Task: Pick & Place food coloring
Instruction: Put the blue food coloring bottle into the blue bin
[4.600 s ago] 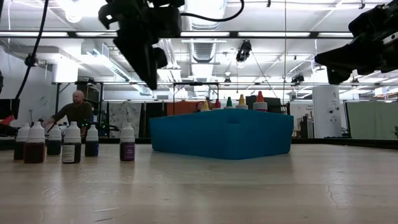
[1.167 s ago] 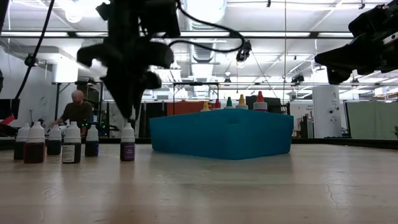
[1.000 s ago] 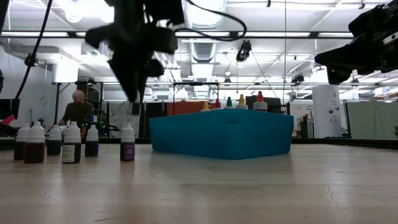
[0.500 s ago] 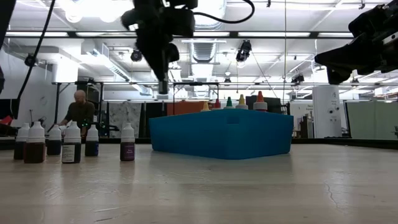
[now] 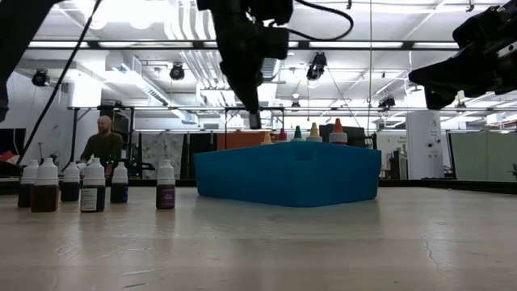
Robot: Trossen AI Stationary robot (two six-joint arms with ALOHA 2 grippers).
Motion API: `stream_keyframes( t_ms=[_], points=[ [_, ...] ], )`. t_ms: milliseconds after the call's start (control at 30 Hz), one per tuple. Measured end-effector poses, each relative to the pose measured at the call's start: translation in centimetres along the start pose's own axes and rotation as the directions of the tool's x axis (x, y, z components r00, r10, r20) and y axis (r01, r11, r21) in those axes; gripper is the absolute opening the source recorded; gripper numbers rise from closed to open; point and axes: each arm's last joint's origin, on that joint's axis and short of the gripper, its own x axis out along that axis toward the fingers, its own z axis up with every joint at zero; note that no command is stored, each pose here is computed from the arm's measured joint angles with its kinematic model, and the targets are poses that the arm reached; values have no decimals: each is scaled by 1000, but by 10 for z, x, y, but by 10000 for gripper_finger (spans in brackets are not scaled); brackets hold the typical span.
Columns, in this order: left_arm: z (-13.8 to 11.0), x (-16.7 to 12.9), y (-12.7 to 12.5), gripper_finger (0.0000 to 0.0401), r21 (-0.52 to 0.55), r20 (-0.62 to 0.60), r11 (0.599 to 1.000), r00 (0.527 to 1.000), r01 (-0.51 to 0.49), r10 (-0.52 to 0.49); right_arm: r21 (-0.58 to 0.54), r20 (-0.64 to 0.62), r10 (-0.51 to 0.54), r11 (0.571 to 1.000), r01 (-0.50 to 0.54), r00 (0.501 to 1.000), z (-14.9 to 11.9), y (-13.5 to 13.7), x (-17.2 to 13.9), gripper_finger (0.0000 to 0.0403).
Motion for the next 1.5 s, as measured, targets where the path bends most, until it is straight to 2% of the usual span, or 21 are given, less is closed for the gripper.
stream_keyframes(
  t_ms=[333,600,833,1500],
  points=[
    [6,26,14,42,124,-38,992,999,1,3,0,0,0,1000,0,1000,0,0,0,9],
    [7,33,30,42,154,-20,988,1000,-17,20,0,-1,0,1000,0,1000,0,0,0,9],
    [4,36,41,42,134,-10,990,999,-30,31,2,0,0,1000,0,1000,0,0,0,9],
    [-5,52,51,42,110,-15,993,999,-36,37,0,0,-1,1000,1,1000,0,0,0,9]
  ],
)
